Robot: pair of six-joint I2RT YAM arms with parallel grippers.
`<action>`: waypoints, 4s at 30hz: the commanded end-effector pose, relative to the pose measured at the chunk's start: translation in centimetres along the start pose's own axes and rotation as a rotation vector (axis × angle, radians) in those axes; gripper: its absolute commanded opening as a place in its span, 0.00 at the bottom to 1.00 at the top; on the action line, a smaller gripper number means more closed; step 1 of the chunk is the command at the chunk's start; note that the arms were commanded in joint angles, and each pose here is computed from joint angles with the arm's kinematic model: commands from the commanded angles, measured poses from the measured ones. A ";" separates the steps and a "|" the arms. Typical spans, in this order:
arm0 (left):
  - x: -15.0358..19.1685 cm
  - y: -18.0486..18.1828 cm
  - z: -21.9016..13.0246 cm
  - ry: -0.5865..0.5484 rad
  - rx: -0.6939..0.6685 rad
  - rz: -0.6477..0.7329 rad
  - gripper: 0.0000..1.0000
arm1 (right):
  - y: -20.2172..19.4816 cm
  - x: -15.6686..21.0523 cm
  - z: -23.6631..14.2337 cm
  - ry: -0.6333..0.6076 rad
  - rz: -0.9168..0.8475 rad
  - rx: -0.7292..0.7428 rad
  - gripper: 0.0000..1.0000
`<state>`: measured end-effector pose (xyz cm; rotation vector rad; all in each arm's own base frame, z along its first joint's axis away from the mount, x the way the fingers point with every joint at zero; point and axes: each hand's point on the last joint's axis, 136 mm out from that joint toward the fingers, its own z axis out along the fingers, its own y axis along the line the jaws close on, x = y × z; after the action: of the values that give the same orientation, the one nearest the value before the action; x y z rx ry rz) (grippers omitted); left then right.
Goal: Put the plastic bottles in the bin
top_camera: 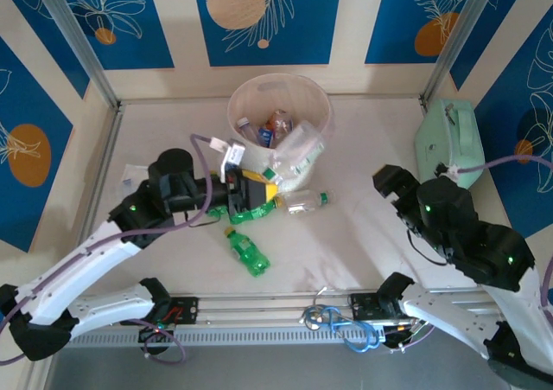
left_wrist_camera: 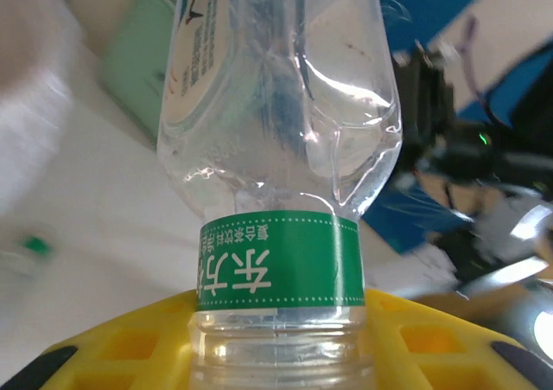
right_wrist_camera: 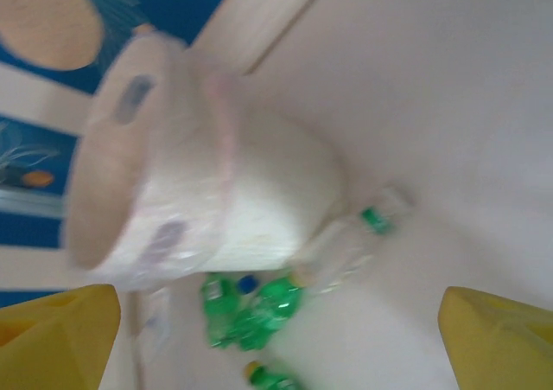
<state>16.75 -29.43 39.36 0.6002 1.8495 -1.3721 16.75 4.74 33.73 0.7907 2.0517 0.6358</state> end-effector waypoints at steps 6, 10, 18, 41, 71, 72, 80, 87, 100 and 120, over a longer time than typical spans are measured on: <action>-7.6 6.4 -1.8 -0.107 -0.557 0.165 0.21 | -7.8 4.5 1.3 0.142 -0.003 0.233 0.91; -9.9 6.7 0.9 -0.076 -0.576 0.159 0.21 | -8.1 5.2 1.6 0.166 0.011 0.231 0.90; -10.7 10.9 5.0 -0.033 -0.650 0.017 0.19 | -8.1 5.6 1.5 0.180 0.018 0.212 0.89; -8.9 16.0 10.5 0.079 -0.697 -0.106 0.66 | -8.4 5.8 1.1 0.184 0.024 0.195 0.88; 3.4 13.2 -8.6 -0.088 -0.623 -0.258 0.77 | -4.4 12.4 17.5 0.454 0.391 0.311 0.77; 4.0 13.5 -8.5 -0.082 -0.618 -0.279 0.77 | -4.5 12.5 18.2 0.463 0.405 0.314 0.76; 7.5 15.0 -7.9 -0.053 -0.593 -0.386 0.76 | -5.5 13.2 23.3 0.561 0.435 0.365 0.74; 8.6 15.6 -7.9 -0.035 -0.592 -0.410 0.76 | -6.8 13.5 26.5 0.559 0.445 0.438 0.75; 9.3 16.2 -7.8 -0.027 -0.590 -0.430 0.76 | -8.6 14.9 29.7 0.578 0.467 0.509 0.71; 9.3 16.3 -7.8 -0.027 -0.577 -0.443 0.75 | -10.1 13.9 29.1 0.540 0.356 0.519 0.43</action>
<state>20.71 -17.41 23.15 -0.1238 2.3218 -0.9762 32.16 13.25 3.42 1.4787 2.6443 0.5917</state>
